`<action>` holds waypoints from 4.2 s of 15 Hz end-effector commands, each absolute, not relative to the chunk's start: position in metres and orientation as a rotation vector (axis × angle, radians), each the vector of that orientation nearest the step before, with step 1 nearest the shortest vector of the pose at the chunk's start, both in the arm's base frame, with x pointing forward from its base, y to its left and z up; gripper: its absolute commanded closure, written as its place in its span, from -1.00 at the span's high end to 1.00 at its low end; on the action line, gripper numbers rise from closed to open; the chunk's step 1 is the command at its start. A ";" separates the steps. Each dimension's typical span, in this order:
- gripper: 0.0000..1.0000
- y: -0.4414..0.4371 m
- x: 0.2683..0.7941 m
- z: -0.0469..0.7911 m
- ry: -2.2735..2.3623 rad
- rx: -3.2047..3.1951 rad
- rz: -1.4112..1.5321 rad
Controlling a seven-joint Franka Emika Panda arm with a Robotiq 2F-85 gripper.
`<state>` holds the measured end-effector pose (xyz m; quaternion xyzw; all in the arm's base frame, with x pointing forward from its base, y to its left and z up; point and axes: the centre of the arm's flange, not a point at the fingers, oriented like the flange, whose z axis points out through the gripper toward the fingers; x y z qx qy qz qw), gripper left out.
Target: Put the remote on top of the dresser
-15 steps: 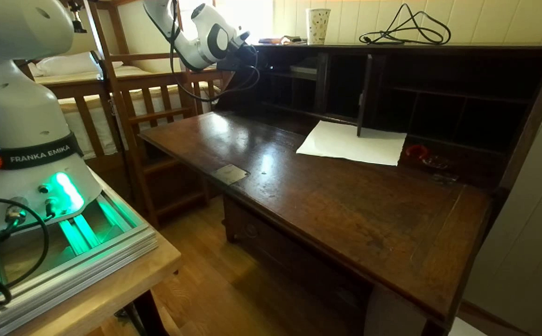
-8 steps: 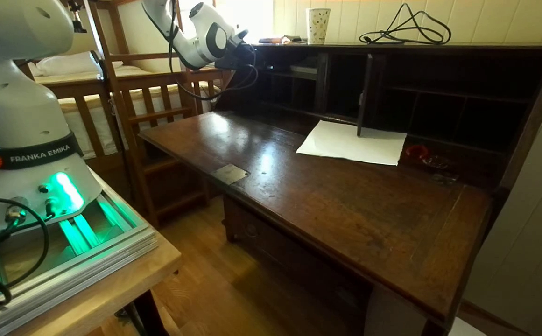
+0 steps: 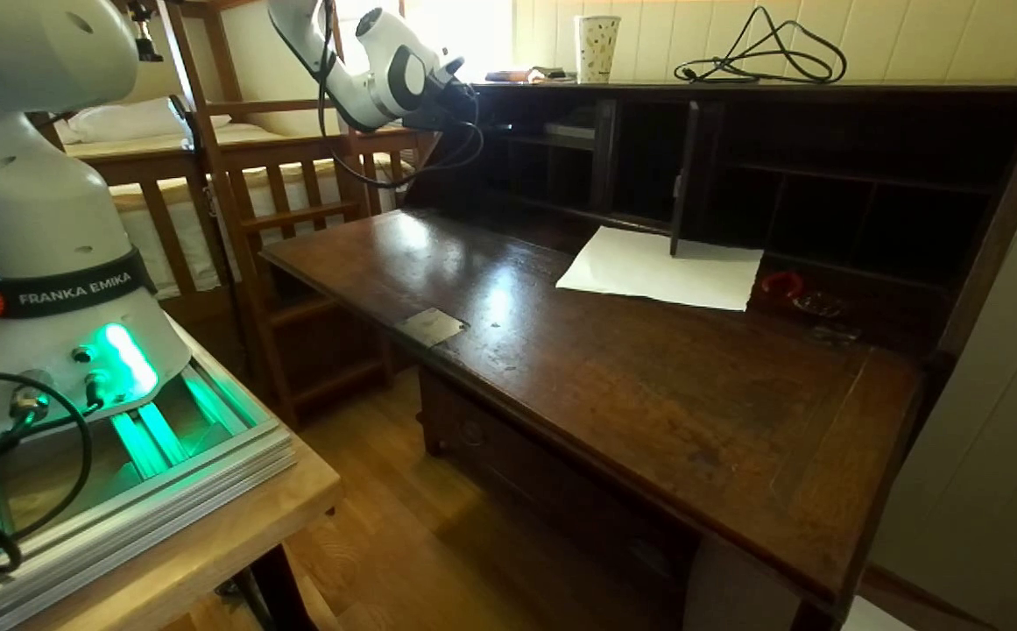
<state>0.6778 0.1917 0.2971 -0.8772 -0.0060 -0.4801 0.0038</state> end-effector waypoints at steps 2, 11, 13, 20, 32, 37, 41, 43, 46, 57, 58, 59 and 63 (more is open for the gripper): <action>1.00 0.197 0.704 0.276 0.019 -2.768 -1.510; 1.00 0.186 0.727 0.273 0.191 -2.815 -1.626; 1.00 0.169 0.718 0.279 0.279 -2.869 -1.672; 1.00 0.127 0.663 0.295 0.426 -2.935 -1.727; 1.00 0.200 0.609 0.318 0.294 -2.657 -1.715; 1.00 0.180 0.628 0.310 0.366 -2.680 -1.675; 1.00 0.181 0.628 0.299 0.392 -2.693 -1.621; 1.00 0.180 0.632 0.297 0.405 -2.684 -1.582; 1.00 0.174 0.644 0.300 0.483 -2.670 -1.605; 1.00 0.176 0.709 0.294 0.541 -2.699 -1.554; 1.00 0.175 0.712 0.294 0.555 -2.699 -1.556; 1.00 0.175 0.715 0.294 0.568 -2.697 -1.552; 1.00 0.176 0.729 0.284 0.603 -2.696 -1.514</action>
